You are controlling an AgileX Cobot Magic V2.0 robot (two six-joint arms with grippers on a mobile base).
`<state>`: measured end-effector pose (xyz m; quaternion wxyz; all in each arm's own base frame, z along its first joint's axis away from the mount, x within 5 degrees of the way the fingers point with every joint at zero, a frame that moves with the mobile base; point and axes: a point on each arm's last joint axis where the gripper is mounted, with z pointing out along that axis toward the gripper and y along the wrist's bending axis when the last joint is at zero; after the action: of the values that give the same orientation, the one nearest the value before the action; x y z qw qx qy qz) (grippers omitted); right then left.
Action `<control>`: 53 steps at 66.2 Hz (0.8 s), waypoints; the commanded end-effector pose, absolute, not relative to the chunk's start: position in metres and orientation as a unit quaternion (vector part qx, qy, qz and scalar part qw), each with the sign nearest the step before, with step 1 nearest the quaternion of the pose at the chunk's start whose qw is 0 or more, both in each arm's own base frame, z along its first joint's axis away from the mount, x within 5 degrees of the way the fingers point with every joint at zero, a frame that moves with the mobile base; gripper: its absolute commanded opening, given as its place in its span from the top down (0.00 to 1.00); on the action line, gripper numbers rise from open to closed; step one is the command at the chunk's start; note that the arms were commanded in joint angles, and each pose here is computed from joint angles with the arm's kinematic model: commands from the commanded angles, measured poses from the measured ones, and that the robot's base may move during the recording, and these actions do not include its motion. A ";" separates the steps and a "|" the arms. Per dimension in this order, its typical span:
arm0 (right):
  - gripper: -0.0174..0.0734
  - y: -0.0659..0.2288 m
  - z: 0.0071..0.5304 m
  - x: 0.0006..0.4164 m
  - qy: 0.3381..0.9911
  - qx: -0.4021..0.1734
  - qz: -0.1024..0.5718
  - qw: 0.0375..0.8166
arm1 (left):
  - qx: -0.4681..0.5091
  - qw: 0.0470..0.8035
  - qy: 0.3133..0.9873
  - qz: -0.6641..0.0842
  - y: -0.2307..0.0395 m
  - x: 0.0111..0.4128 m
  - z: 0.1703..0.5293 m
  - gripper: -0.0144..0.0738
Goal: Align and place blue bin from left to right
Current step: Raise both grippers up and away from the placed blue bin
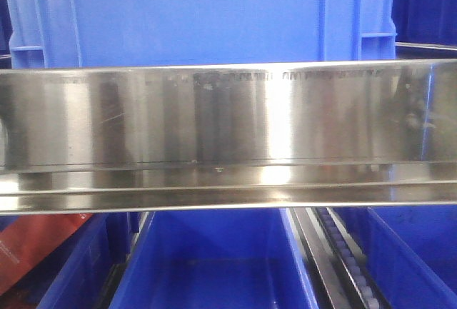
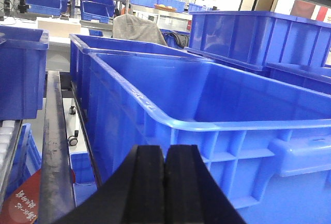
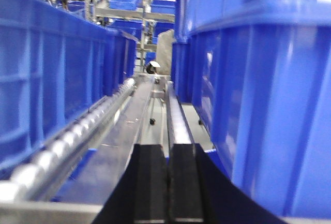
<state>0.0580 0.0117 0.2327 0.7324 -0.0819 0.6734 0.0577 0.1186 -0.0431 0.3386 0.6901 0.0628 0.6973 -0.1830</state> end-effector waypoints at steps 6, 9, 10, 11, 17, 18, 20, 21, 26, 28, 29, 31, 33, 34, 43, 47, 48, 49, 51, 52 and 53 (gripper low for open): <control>0.90 0.010 0.216 0.055 0.665 -0.078 0.054 0.741 | 0.068 0.697 0.688 -0.187 -0.044 0.117 0.341 0.96; 0.90 0.011 0.216 0.055 0.660 -0.077 0.055 0.745 | 0.068 0.697 0.688 -0.187 -0.044 0.117 0.341 0.96; 0.90 0.011 0.216 0.055 0.659 -0.077 0.055 0.746 | 0.068 0.697 0.688 -0.187 -0.044 0.117 0.341 0.96; 0.90 0.011 0.216 0.055 0.659 -0.077 0.055 0.746 | 0.068 0.697 0.688 -0.187 -0.044 0.117 0.341 0.96; 0.90 0.011 0.215 0.055 0.662 -0.079 0.056 0.743 | 0.069 0.699 0.686 -0.188 -0.044 0.117 0.341 0.96; 0.90 0.011 0.215 0.055 0.664 -0.079 0.056 0.742 | 0.069 0.699 0.686 -0.188 -0.044 0.117 0.341 0.96; 0.90 0.011 0.215 0.055 0.665 -0.079 0.056 0.741 | 0.069 0.699 0.686 -0.188 -0.044 0.117 0.341 0.96; 0.90 0.011 0.215 0.055 0.665 -0.079 0.056 0.741 | 0.069 0.699 0.686 -0.188 -0.044 0.117 0.341 0.96; 0.90 0.011 0.215 0.055 0.665 -0.079 0.056 0.741 | 0.069 0.699 0.686 -0.188 -0.044 0.117 0.341 0.96; 0.90 0.011 0.215 0.055 0.665 -0.079 0.056 0.741 | 0.069 0.699 0.686 -0.188 -0.044 0.117 0.341 0.96; 0.90 0.011 0.215 0.055 0.665 -0.079 0.056 0.741 | 0.069 0.699 0.686 -0.188 -0.044 0.117 0.341 0.96; 0.90 0.011 0.215 0.055 0.665 -0.079 0.056 0.741 | 0.069 0.699 0.686 -0.188 -0.044 0.117 0.341 0.96; 0.90 0.011 0.215 0.055 0.665 -0.079 0.056 0.741 | 0.069 0.699 0.686 -0.188 -0.044 0.117 0.341 0.96; 0.90 0.011 0.215 0.055 0.665 -0.079 0.056 0.741 | 0.069 0.699 0.686 -0.188 -0.044 0.117 0.341 0.96; 0.90 0.011 0.215 0.055 0.665 -0.079 0.056 0.741 | 0.069 0.699 0.686 -0.188 -0.044 0.117 0.341 0.96; 0.90 0.011 0.215 0.055 0.665 -0.079 0.056 0.741 | 0.069 0.699 0.686 -0.188 -0.044 0.117 0.341 0.96; 0.90 0.011 0.215 0.055 0.665 -0.079 0.056 0.741 | 0.069 0.699 0.686 -0.188 -0.044 0.117 0.341 0.96; 0.90 0.011 0.215 0.055 0.665 -0.079 0.056 0.741 | 0.069 0.699 0.686 -0.188 -0.044 0.117 0.341 0.96; 0.90 0.011 0.215 0.055 0.665 -0.079 0.056 0.741 | 0.069 0.699 0.686 -0.188 -0.044 0.117 0.341 0.96; 0.90 0.011 0.215 0.055 0.665 -0.079 0.056 0.741 | 0.069 0.699 0.686 -0.188 -0.044 0.117 0.341 0.96; 0.90 0.011 0.215 0.055 0.665 -0.079 0.056 0.741 | 0.069 0.699 0.686 -0.188 -0.044 0.117 0.341 0.96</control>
<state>0.0557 0.0109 0.2127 0.7327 -0.0792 0.6736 0.0556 0.1185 -0.0433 0.3391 0.6918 0.0639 0.6955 -0.1834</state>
